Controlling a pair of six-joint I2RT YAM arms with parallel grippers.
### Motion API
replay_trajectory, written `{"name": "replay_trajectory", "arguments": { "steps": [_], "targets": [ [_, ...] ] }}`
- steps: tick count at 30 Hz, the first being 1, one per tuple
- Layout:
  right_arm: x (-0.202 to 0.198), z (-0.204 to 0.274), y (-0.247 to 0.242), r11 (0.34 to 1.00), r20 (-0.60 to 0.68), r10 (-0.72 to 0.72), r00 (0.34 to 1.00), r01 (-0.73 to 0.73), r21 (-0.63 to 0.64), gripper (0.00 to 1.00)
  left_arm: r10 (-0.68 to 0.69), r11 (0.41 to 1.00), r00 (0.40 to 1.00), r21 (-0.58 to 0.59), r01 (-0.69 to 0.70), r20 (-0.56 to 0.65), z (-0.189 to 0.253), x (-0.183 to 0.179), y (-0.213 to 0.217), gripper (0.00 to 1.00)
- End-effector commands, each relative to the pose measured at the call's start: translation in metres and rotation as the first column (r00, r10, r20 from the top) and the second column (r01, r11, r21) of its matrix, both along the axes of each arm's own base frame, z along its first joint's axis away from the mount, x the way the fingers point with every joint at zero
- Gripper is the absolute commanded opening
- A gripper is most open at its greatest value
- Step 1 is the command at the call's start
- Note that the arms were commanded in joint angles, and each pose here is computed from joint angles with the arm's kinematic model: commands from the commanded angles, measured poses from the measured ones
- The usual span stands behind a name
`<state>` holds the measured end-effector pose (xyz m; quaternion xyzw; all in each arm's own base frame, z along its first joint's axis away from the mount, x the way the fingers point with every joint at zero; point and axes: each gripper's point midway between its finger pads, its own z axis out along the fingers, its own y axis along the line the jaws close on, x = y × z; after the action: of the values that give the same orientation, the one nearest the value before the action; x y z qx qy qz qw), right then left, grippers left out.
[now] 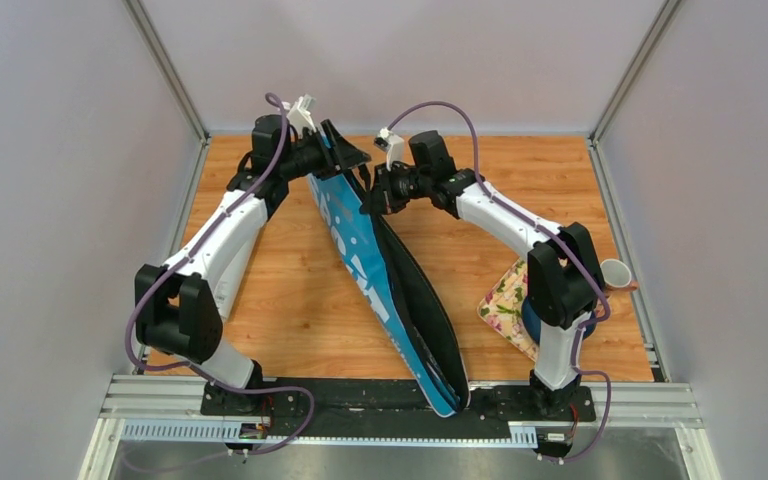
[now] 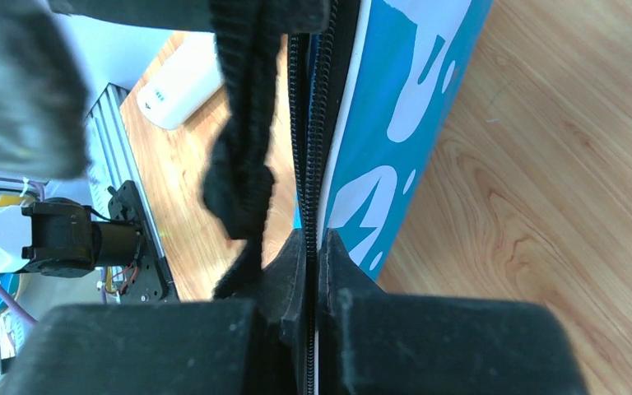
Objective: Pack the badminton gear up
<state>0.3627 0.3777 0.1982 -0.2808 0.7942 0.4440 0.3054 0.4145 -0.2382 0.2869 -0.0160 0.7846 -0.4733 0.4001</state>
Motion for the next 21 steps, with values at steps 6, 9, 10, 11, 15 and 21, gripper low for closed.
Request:
{"name": "replay_trajectory", "arguments": {
  "steps": [6,9,10,11,15,21],
  "targets": [
    [-0.011,0.024,0.007,0.993,0.028,0.075,0.997,-0.078,0.09,0.0,-0.037,0.994,0.984,0.105,0.019,0.176,0.036,-0.035,0.015,0.43],
    [-0.011,0.027,0.005,0.992,0.03,0.076,0.997,-0.078,0.096,0.0,0.016,0.991,0.982,0.129,-0.041,0.189,0.035,-0.038,0.026,0.29],
    [-0.011,0.027,0.005,0.993,0.031,0.075,0.997,-0.077,0.094,0.0,0.033,0.988,0.981,0.139,-0.06,0.189,0.034,-0.037,0.03,0.29],
    [-0.012,0.029,0.005,0.992,0.034,0.079,0.996,-0.082,0.097,0.0,0.046,0.985,0.982,0.153,-0.075,0.185,0.031,-0.037,0.034,0.3],
    [-0.012,0.033,0.007,0.991,0.038,0.084,0.996,-0.087,0.104,0.0,0.082,0.981,0.984,0.159,-0.108,0.159,0.024,-0.034,0.046,0.48],
    [-0.013,0.033,0.007,0.989,0.037,0.093,0.995,-0.097,0.109,0.0,-0.01,0.998,0.982,0.062,-0.001,0.187,0.034,-0.038,0.039,0.67]
  ]
}}
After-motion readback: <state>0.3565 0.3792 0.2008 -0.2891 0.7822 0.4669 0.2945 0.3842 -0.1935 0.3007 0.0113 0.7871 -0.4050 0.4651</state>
